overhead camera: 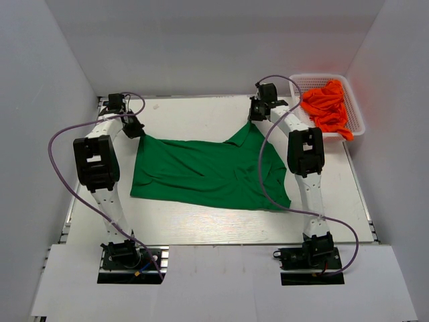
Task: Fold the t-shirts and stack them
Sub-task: Grap the side of the flattened tshirt furthest away from the robot with both arms, then fold the other side of the tshirt into a rectangle, then rotate the tshirt 90 degrees
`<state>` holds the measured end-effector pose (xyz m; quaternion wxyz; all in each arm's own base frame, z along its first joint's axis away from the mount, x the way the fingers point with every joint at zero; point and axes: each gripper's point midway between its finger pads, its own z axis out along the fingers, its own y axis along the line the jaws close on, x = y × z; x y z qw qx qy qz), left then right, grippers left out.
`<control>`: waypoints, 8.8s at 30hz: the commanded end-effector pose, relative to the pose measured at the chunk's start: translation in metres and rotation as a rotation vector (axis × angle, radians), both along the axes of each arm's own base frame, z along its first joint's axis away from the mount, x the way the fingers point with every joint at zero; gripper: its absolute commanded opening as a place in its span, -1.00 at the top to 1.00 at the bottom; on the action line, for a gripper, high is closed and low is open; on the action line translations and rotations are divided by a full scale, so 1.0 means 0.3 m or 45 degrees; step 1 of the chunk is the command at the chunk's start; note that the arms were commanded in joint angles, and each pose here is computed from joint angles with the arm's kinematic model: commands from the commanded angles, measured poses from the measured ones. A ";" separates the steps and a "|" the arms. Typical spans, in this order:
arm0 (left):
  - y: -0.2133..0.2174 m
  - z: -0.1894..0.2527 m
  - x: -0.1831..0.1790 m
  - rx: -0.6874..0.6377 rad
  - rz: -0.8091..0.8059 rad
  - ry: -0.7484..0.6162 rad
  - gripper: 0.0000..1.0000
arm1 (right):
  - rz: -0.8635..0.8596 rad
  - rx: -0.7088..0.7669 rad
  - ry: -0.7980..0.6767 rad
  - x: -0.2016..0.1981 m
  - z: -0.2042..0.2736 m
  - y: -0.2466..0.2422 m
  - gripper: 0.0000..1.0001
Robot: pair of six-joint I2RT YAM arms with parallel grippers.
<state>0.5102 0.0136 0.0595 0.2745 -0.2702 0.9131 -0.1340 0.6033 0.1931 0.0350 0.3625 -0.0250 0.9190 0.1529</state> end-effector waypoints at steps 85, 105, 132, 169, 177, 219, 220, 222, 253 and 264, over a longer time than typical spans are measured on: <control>0.011 0.075 -0.387 -0.027 0.344 0.002 1.00 | -0.174 0.184 0.056 -0.946 0.360 -0.228 1.00; 0.029 0.318 -0.197 -0.009 0.282 -0.255 1.00 | -0.328 0.051 -0.161 -0.775 0.566 -0.334 1.00; 0.050 0.040 -0.523 0.072 0.419 0.040 1.00 | -0.321 0.180 0.360 -1.214 0.121 -0.311 1.00; 0.049 0.043 -0.386 0.021 0.423 -0.014 1.00 | -0.270 0.193 0.421 -1.262 0.122 -0.298 1.00; 0.084 0.010 -0.467 0.101 0.488 0.073 1.00 | -0.259 0.231 0.560 -1.351 0.026 -0.281 1.00; -0.209 -0.257 -0.597 -0.012 0.253 0.440 -1.00 | -0.146 0.213 0.647 -1.175 -0.098 -0.206 -0.81; -0.200 -0.260 -0.642 0.006 0.272 0.496 -1.00 | -0.159 0.201 0.647 -1.136 -0.096 -0.205 -0.81; -0.185 -0.261 -0.706 0.035 0.296 0.549 -1.00 | -0.193 0.163 0.619 -1.054 -0.085 -0.211 -0.81; -0.314 0.292 -0.646 -0.001 -0.128 0.076 -1.00 | 0.001 -0.095 0.125 -0.425 0.305 0.053 -0.81; -0.307 0.280 -0.505 0.003 -0.124 0.017 -1.00 | -0.066 -0.124 0.480 -0.746 0.064 0.151 -0.81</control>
